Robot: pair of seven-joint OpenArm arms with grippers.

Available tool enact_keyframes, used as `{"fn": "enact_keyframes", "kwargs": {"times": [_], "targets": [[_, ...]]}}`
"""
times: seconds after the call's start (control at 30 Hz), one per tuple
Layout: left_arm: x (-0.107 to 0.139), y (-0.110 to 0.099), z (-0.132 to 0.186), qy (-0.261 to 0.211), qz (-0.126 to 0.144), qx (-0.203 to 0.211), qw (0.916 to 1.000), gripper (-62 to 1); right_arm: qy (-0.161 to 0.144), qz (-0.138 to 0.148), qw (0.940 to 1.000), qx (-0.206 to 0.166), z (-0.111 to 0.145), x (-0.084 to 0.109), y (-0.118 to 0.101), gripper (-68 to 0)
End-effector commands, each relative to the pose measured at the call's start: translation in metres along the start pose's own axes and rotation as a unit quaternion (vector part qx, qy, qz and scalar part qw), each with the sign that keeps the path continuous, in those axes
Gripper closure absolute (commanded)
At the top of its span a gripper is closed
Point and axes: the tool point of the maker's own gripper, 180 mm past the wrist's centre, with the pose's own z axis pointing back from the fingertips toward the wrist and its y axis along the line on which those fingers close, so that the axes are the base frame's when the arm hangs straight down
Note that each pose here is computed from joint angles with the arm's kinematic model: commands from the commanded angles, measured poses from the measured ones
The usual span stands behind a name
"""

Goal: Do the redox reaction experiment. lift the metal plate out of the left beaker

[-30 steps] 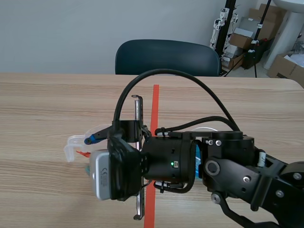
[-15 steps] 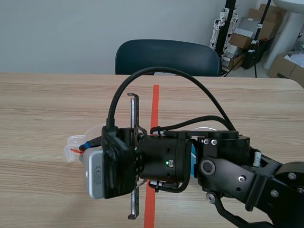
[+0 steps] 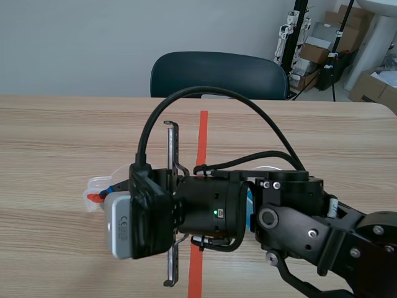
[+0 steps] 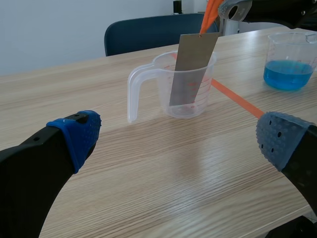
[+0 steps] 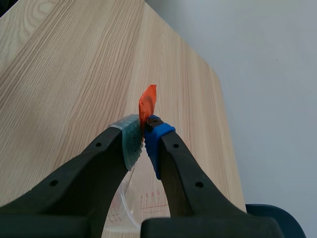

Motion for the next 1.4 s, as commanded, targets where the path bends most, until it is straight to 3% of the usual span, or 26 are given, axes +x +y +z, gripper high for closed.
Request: {"fn": "enact_keyframes", "kwargs": {"times": [0.0, 0.27, 0.63, 1.0, 1.37], "targets": [[0.007, 0.004, -0.002, -0.014, -0.004, 0.000, 0.9999, -62.3, -0.007, 0.008, 0.9999, -0.010, -0.002, 0.003, -0.010, -0.2], [0.007, 0.004, -0.002, -0.014, -0.004, -0.001, 0.9999, -62.3, -0.002, 0.000, 0.9999, -0.015, -0.001, 0.001, -0.012, -0.2], [0.007, 0.004, -0.002, -0.014, -0.004, 0.000, 0.9999, -62.3, -0.004, -0.092, 0.9937, -0.063, 0.001, -0.001, -0.030, -0.2], [0.007, 0.004, -0.002, -0.014, -0.004, -0.001, 0.9999, -62.3, 0.001, -0.181, 0.9788, -0.097, 0.004, -0.007, -0.041, -0.2], [0.006, 0.004, -0.002, -0.013, -0.004, -0.001, 0.9999, -62.3, 0.007, -0.265, 0.9501, -0.165, 0.020, -0.025, -0.076, -0.2]]}}
